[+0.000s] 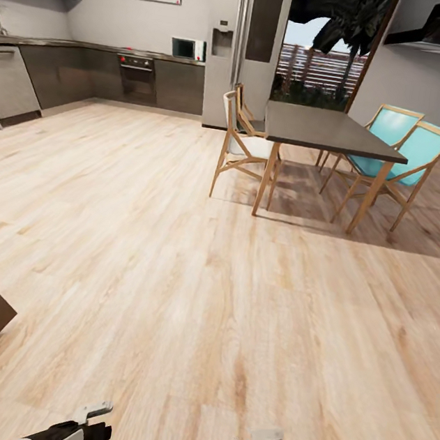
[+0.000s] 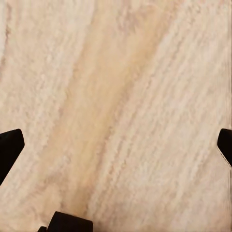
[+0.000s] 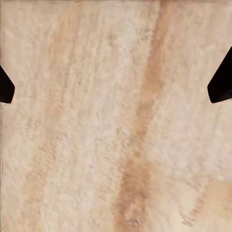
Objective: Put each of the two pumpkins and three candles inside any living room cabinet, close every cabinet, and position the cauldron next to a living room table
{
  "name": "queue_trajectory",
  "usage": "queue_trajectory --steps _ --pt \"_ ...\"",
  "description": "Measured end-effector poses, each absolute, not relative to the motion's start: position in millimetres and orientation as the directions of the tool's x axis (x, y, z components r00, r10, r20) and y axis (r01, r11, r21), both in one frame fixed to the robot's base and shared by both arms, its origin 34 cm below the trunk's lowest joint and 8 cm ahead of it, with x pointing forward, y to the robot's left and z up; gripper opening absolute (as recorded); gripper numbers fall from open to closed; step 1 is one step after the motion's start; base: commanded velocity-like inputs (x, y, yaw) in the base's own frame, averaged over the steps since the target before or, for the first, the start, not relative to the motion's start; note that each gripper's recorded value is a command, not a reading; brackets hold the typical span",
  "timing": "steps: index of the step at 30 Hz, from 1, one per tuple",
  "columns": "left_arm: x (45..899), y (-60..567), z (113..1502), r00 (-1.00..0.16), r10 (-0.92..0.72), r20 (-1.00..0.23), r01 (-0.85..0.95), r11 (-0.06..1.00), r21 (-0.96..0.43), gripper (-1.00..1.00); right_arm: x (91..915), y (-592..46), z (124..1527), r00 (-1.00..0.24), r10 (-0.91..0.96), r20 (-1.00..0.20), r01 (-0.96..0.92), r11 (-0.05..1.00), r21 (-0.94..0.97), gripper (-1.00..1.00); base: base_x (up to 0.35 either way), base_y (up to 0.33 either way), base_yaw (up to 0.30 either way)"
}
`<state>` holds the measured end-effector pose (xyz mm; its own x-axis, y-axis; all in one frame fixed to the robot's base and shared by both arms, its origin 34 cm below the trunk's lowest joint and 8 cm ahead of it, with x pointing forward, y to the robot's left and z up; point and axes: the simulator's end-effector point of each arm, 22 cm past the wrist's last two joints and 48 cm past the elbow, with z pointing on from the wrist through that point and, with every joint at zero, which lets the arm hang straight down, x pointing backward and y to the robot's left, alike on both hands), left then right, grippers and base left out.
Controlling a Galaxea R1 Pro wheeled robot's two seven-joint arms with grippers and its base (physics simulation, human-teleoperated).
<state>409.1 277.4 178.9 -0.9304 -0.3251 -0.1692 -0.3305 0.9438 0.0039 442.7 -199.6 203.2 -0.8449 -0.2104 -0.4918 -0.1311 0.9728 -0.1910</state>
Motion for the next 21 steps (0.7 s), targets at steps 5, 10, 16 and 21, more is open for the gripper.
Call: queue_trajectory --steps 5,10,16,21 --pt "408.7 277.4 178.7 -0.930 -0.325 -0.168 -0.331 0.944 0.004 1.00 442.4 -199.6 203.0 -0.845 -0.210 -0.491 -0.131 0.973 -0.191 1.00 0.000 0.000 -0.278" --pt "408.7 277.4 178.7 -0.931 -0.325 -0.168 -0.331 0.944 0.004 1.00 442.3 -199.5 202.9 -0.845 -0.210 -0.491 -0.131 0.973 -0.191 1.00 0.000 0.000 -0.279" --pt "408.3 277.5 178.4 -0.931 -0.325 -0.167 -0.331 0.944 0.005 1.00 441.7 -198.8 202.5 -0.846 -0.210 -0.489 -0.132 0.973 -0.190 1.00 0.000 0.000 -0.278" --pt "406.9 277.4 177.2 -0.931 -0.325 -0.164 -0.331 0.944 0.006 1.00 440.1 -198.8 201.1 -0.849 -0.211 -0.485 -0.133 0.973 -0.190 1.00 0.000 0.000 -0.243"
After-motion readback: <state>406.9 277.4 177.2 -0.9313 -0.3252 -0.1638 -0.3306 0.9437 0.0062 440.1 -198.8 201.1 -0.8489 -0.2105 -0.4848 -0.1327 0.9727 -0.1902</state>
